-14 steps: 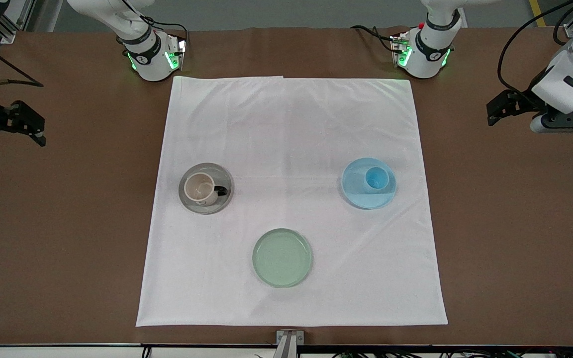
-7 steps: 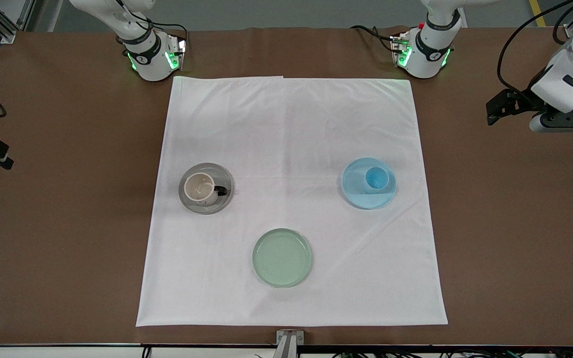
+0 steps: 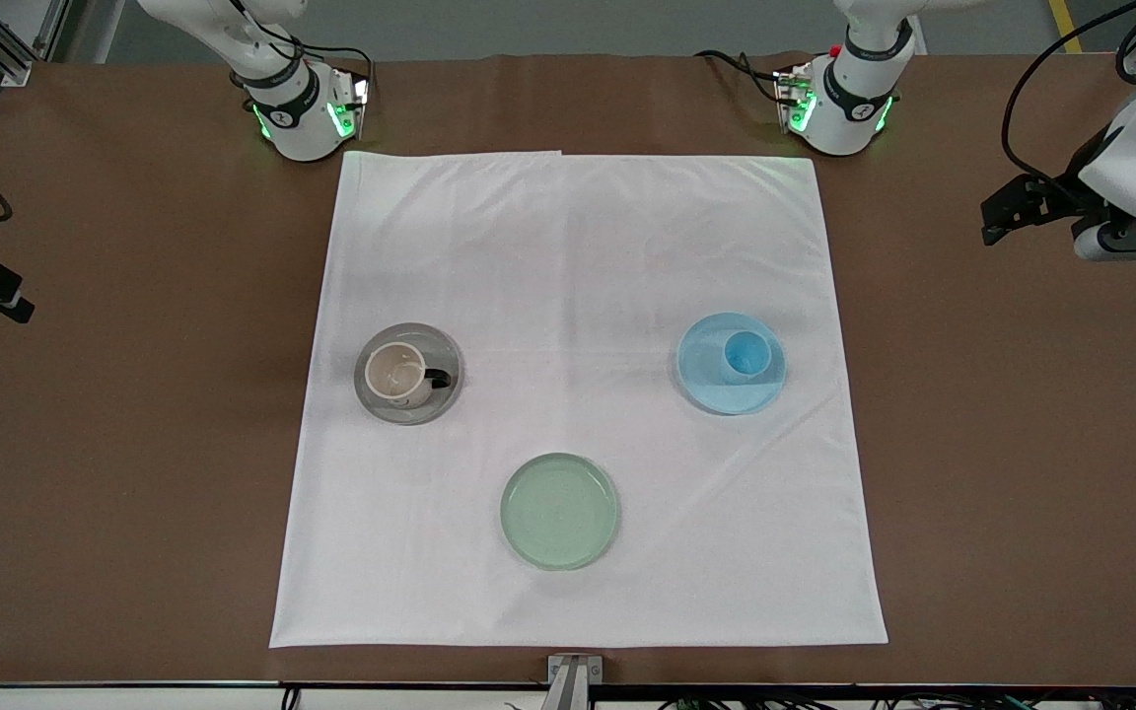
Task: Place blue cup in blue plate and white mug in gray plate
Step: 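Open the right gripper and raise it away from the mug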
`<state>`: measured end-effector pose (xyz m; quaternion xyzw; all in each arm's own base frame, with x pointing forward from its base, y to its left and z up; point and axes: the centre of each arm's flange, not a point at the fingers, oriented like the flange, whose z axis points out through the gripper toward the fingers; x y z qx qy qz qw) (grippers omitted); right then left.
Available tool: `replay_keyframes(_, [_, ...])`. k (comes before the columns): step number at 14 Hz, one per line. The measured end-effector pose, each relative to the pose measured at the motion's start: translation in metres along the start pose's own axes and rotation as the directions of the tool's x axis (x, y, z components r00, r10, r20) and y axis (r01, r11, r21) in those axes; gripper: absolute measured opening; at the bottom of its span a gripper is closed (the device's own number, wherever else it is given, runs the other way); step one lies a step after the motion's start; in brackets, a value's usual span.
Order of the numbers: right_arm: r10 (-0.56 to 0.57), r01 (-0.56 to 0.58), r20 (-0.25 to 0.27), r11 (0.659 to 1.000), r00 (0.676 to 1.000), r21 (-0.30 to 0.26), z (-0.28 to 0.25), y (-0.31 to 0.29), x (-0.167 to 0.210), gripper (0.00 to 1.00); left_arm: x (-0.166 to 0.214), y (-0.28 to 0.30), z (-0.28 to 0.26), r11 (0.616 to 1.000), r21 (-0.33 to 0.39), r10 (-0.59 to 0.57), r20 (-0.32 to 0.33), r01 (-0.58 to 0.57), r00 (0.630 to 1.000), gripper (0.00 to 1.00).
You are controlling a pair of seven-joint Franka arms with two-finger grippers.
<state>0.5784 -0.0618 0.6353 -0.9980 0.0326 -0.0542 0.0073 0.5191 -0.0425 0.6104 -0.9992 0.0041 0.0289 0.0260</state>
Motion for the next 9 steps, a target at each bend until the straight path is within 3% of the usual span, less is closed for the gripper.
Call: replay_keyframes(9, [0.001, -0.001, 0.029, 1.0, 1.0, -0.005, -0.006, 0.0, -0.005, 1.0, -0.003, 0.018, -0.029, 0.999, 0.002, 0.034, -0.055, -0.034, 0.998, 1.0])
